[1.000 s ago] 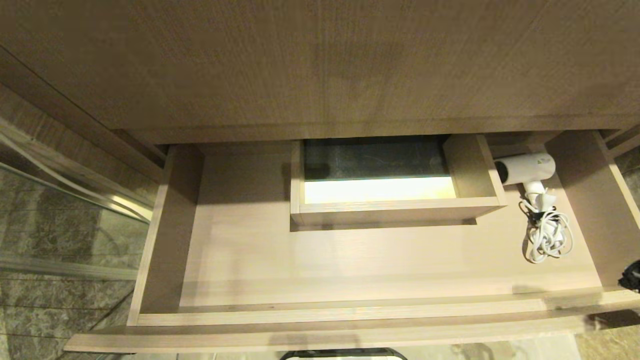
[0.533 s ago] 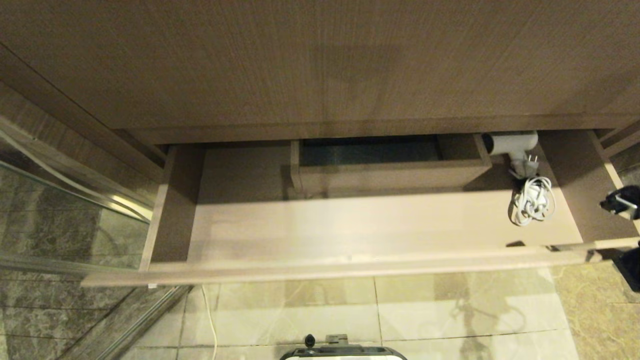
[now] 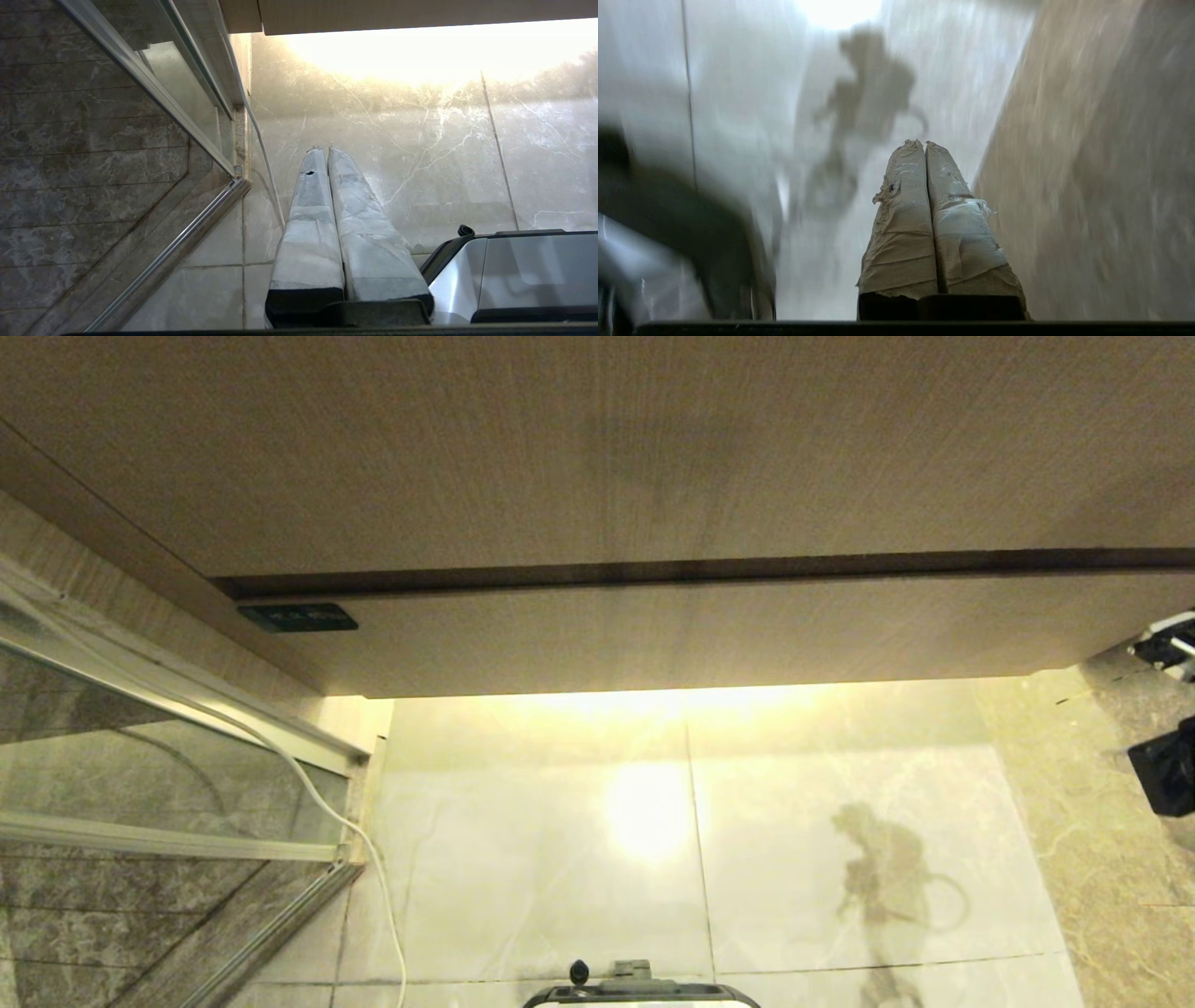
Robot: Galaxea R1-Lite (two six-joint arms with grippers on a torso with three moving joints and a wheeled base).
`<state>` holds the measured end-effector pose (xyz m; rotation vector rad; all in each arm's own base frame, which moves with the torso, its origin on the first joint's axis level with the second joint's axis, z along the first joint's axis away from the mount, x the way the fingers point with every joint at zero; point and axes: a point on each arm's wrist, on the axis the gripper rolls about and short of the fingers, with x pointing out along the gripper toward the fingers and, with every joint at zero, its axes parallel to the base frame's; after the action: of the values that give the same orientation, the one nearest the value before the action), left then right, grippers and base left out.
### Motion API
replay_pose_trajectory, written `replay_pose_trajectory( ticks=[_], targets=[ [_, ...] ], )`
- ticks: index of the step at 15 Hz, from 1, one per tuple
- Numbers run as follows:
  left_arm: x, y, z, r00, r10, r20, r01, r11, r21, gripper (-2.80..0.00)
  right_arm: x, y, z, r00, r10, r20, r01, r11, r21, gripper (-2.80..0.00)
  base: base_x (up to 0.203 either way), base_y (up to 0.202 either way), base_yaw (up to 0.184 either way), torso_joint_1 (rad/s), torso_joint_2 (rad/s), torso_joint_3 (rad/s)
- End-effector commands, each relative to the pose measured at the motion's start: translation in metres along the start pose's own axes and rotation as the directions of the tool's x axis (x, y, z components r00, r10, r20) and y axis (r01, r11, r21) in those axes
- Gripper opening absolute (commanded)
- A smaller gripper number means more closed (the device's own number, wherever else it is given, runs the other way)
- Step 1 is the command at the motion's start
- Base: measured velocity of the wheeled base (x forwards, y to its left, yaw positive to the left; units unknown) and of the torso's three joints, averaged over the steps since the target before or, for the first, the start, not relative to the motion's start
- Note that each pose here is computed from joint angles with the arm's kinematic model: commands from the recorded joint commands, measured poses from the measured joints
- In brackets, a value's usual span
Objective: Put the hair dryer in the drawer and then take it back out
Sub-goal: Close the drawer
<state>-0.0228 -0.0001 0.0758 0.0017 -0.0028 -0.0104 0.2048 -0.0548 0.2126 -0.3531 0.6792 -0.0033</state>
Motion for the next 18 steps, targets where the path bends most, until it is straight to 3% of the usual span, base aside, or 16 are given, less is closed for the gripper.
replay_pose_trajectory(
  ticks=[1,3,6,9,11,12,13,14,16,17,18],
  targets=[
    [0.000,0.000,0.000,1.000,0.000,-0.001,0.000,1.000,0.000,-2.80,-0.032,0.015,-0.024,0.984,0.068,-0.166,-0.076,0.996,-0.039,-2.80,0.000,0.000,0.000,0.000,0.00,0.000],
    [0.000,0.000,0.000,1.000,0.001,-0.001,-0.001,1.000,0.000,-2.80,-0.048,0.024,-0.028,0.974,0.087,-0.210,-0.103,0.992,-0.069,-2.80,0.000,0.000,0.000,0.000,0.00,0.000],
    [0.000,0.000,0.000,1.000,0.001,0.000,-0.001,1.000,0.000,-2.80,-0.070,0.036,-0.023,0.988,0.100,-0.121,-0.117,0.982,-0.148,-2.80,0.000,0.000,0.000,0.000,0.00,0.000],
    [0.000,0.000,0.000,1.000,0.000,0.000,0.000,1.000,0.000,-2.80,-0.086,0.053,-0.011,0.983,0.182,-0.007,-0.176,0.942,-0.284,-2.80,0.000,0.000,0.000,0.000,0.00,0.000],
    [0.000,0.000,0.000,1.000,0.000,0.000,0.000,1.000,0.000,-2.80,-0.097,0.065,-0.002,0.949,0.300,0.092,-0.248,0.896,-0.368,-2.80,0.000,0.000,0.000,0.000,0.00,0.000],
    [0.000,0.000,0.000,1.000,0.000,-0.001,0.000,1.000,0.000,-2.80,-0.102,0.071,0.001,0.895,0.423,0.143,-0.334,0.847,-0.413,-2.80,0.000,0.000,0.000,0.000,0.00,0.000],
    [0.000,0.000,0.000,1.000,0.001,0.000,-0.001,1.000,0.000,-2.80,-0.108,0.078,-0.001,0.824,0.540,0.172,-0.409,0.776,-0.480,-2.80,0.000,0.000,0.000,0.000,0.00,0.000],
    [0.000,0.000,0.000,1.000,0.000,-0.001,0.000,1.000,0.000,-2.80,-0.112,0.081,-0.008,0.796,0.582,0.168,-0.415,0.726,-0.549,-2.80,0.000,0.000,0.000,0.000,0.00,0.000],
    [0.000,0.000,0.000,1.000,0.001,-0.001,-0.001,1.000,0.000,-2.80,-0.113,0.085,-0.017,0.783,0.608,0.132,-0.404,0.658,-0.636,-2.80,0.000,0.000,0.000,0.000,0.00,0.000],
    [0.000,0.000,0.000,1.000,0.000,-0.001,0.000,1.000,0.000,-2.80,-0.112,0.088,-0.018,0.773,0.625,0.109,-0.424,0.636,-0.644,-2.80,0.000,0.000,0.000,0.000,0.00,0.000],
    [0.000,0.000,0.000,1.000,0.000,-0.001,0.000,1.000,0.000,-2.80,-0.112,0.087,-0.015,0.769,0.628,0.115,-0.423,0.636,-0.646,-2.80,0.000,0.000,0.000,0.000,0.00,0.000]
  ],
)
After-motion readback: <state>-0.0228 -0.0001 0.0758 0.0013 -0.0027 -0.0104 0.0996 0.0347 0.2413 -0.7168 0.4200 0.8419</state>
